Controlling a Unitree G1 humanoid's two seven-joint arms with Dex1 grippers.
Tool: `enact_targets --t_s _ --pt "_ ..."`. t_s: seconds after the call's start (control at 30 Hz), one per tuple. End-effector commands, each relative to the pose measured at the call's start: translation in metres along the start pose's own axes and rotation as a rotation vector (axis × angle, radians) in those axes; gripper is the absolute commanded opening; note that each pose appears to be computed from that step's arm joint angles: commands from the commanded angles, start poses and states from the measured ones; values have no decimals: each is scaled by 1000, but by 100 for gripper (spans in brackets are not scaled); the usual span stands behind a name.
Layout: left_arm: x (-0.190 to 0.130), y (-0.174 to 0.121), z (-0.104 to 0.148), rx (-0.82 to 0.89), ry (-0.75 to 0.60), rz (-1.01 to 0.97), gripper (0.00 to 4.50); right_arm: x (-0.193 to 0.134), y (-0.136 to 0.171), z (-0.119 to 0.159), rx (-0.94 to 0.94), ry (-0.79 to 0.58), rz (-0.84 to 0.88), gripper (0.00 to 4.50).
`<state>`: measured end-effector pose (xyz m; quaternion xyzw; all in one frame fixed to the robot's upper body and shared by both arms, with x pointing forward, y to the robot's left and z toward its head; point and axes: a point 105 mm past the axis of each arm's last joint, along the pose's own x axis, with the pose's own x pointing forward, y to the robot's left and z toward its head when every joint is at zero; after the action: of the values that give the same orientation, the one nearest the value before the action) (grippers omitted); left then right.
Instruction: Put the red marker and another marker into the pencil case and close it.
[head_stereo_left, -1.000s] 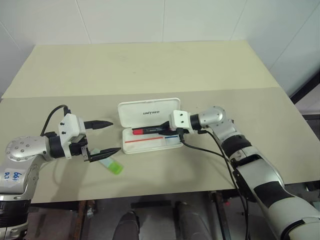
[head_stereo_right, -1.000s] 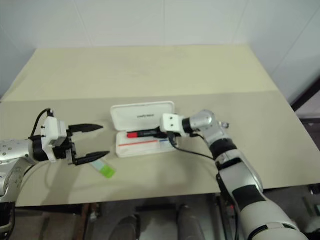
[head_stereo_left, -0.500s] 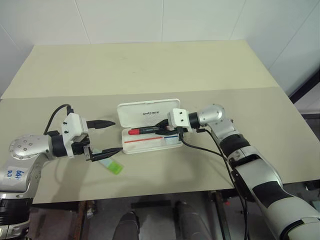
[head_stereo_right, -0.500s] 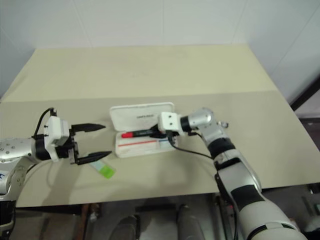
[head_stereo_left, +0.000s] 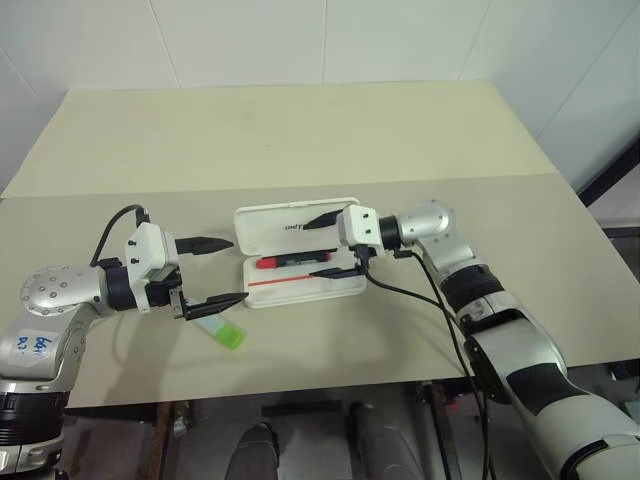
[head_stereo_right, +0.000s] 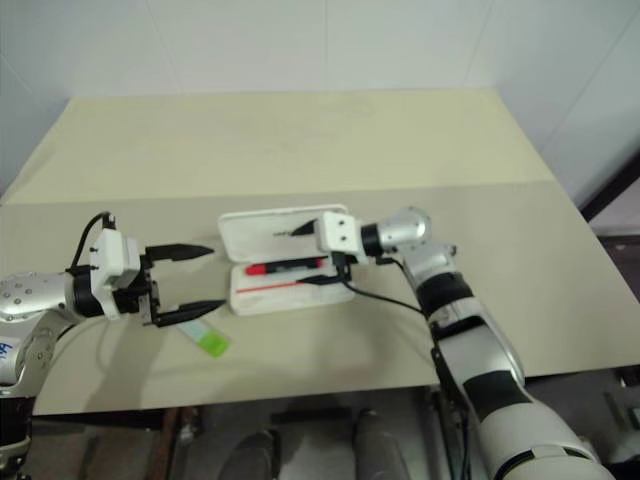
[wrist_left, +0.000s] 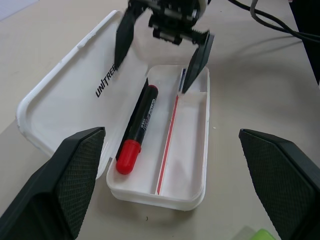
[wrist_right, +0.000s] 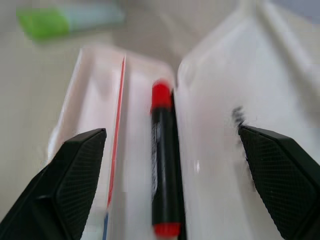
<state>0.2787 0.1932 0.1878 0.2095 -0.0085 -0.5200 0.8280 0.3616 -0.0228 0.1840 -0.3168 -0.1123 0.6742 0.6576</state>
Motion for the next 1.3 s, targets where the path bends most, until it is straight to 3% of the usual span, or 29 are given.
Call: enact_targets --t_s 0.03,0.3,0.57,0.7,1.07,1.3 --pt "0 1 6 24 -22 0 450 -8 -1 22 34 -92 -8 448" --pt "-12 -7 0 11 15 -25 450 -49 28 59 129 -188 -115 448" --pt "-33 -11 -5 33 108 -129 450 -89 49 58 226 -108 -254 448" --pt "-43 -9 -12 76 185 -282 450 -108 51 48 254 -44 -359 448" --pt "-32 7 -34 189 306 -531 450 -116 54 49 254 -19 -477 448" --pt "-22 -3 -29 207 299 -680 450 -125 60 51 259 15 -537 448"
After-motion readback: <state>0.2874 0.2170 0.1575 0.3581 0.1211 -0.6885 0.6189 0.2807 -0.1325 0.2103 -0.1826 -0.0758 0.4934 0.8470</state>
